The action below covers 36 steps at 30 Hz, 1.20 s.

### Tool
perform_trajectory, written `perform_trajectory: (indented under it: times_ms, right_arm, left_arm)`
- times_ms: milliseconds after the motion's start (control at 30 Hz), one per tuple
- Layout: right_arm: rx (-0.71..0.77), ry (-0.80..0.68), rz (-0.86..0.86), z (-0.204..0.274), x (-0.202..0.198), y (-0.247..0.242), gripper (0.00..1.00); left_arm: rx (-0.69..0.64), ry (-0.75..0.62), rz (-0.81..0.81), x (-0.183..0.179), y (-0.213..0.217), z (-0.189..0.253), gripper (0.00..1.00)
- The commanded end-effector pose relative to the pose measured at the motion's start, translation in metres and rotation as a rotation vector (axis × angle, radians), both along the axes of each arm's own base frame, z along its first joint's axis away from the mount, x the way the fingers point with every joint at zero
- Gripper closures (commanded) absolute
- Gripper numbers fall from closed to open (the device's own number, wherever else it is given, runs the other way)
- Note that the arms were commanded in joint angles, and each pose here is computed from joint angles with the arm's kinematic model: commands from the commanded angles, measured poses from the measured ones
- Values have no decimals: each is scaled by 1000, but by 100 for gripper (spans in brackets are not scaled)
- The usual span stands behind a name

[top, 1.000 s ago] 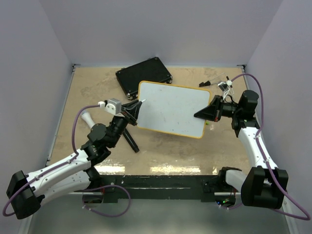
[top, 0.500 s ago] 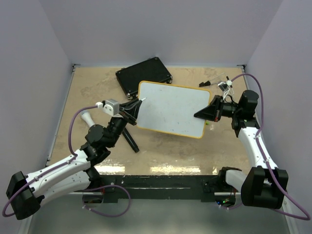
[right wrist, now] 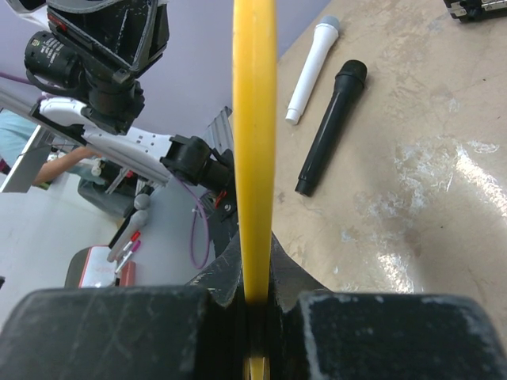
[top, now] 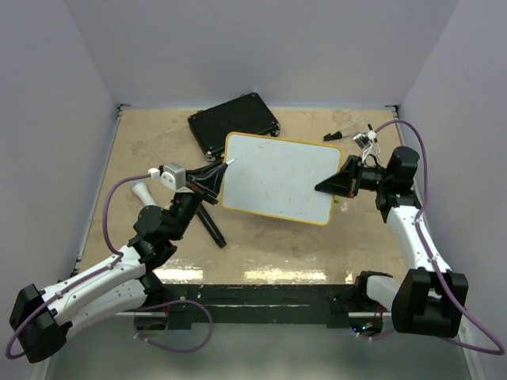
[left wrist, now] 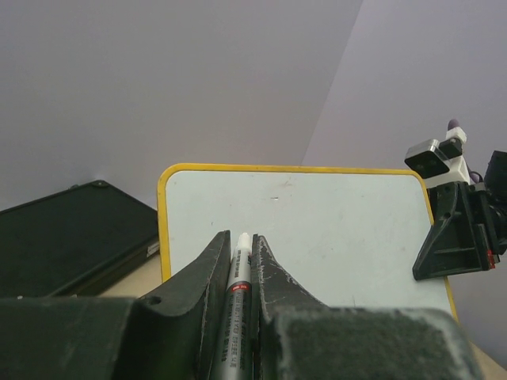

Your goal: Write a sentence on the whiteboard

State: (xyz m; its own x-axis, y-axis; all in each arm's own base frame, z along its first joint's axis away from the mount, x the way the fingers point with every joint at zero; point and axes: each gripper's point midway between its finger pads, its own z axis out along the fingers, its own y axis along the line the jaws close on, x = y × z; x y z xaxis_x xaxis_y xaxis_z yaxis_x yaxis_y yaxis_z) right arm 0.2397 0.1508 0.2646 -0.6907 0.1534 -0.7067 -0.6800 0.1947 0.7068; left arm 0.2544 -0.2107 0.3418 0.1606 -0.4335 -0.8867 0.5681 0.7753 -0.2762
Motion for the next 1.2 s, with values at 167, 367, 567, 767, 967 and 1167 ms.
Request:
perform_trajectory:
  times_ms: [167, 367, 567, 767, 967, 1167]
  right_arm:
    - [0, -72, 41, 12, -7, 1, 100]
    - [0, -73, 40, 11, -6, 1, 100]
    - [0, -72, 40, 11, -6, 1, 100]
    - [0, -75, 41, 11, -7, 1, 100]
    - [1, -75, 46, 11, -8, 1, 100]
    - [-1, -79, 43, 11, -7, 1, 100]
  left_arm:
    - [-67, -38, -23, -2, 0, 13, 100]
    - [-61, -37, -26, -3, 0, 11, 100]
    - [-61, -37, -23, -2, 1, 9, 100]
    - [-75, -44, -33, -4, 2, 11, 100]
    - [-161, -72, -67, -20, 12, 36, 100]
    - [-109, -40, -41, -19, 16, 37, 100]
